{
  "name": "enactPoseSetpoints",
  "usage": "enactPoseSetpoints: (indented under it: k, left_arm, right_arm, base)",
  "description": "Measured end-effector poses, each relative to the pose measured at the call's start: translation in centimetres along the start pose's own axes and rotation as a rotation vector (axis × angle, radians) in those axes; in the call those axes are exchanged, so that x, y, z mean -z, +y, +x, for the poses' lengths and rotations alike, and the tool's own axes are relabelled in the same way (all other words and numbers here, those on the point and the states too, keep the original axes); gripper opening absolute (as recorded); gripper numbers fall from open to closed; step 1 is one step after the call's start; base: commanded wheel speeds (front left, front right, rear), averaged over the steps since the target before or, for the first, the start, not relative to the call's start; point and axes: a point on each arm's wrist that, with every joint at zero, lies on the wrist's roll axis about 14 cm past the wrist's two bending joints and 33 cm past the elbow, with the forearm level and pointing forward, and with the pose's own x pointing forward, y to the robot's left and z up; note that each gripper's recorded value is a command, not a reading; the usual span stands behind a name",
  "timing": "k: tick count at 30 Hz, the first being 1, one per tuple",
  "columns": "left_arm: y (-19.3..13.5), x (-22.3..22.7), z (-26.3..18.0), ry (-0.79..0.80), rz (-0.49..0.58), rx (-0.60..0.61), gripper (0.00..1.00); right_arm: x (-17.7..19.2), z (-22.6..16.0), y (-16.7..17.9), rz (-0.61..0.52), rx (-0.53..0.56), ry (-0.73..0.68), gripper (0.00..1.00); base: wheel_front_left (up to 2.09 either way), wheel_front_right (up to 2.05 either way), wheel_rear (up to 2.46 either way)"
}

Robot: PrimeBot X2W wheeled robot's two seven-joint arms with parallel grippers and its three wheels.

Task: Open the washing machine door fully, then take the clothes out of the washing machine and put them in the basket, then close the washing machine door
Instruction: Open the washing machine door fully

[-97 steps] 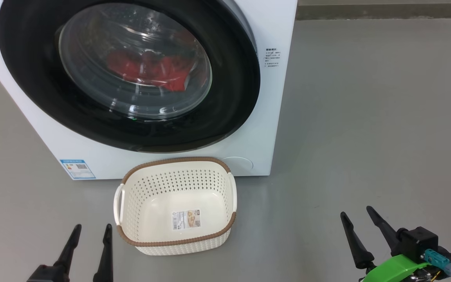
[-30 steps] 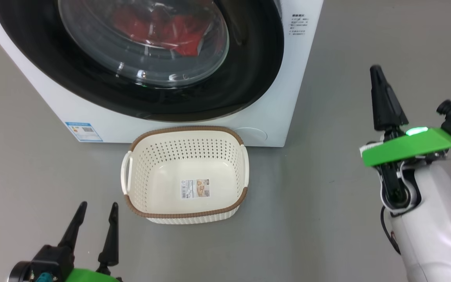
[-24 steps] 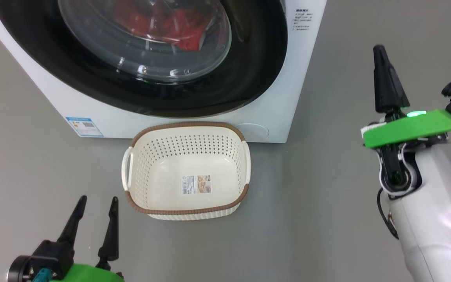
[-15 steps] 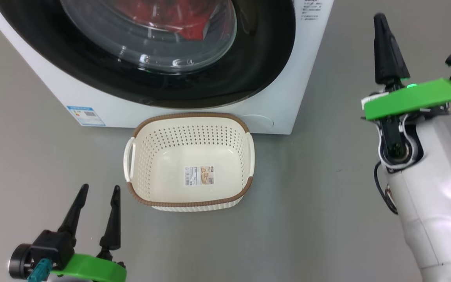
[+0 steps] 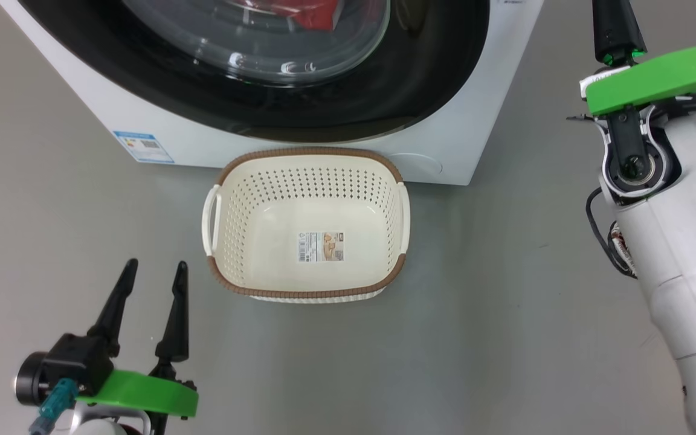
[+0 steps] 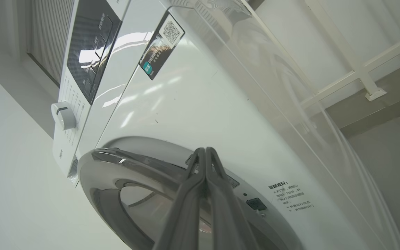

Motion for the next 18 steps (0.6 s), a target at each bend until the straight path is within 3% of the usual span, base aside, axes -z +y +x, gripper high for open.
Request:
enactPoseSetpoints:
  k: [18]
  left_arm:
    - [0.3,1.3,0.5,0.037,-0.003,-0.003,1.0]
  right_arm:
    - [4.1,2.4,-0.1,0.245,-0.014,0.3,0.0]
  base:
    - [0.0,0.0,0.0]
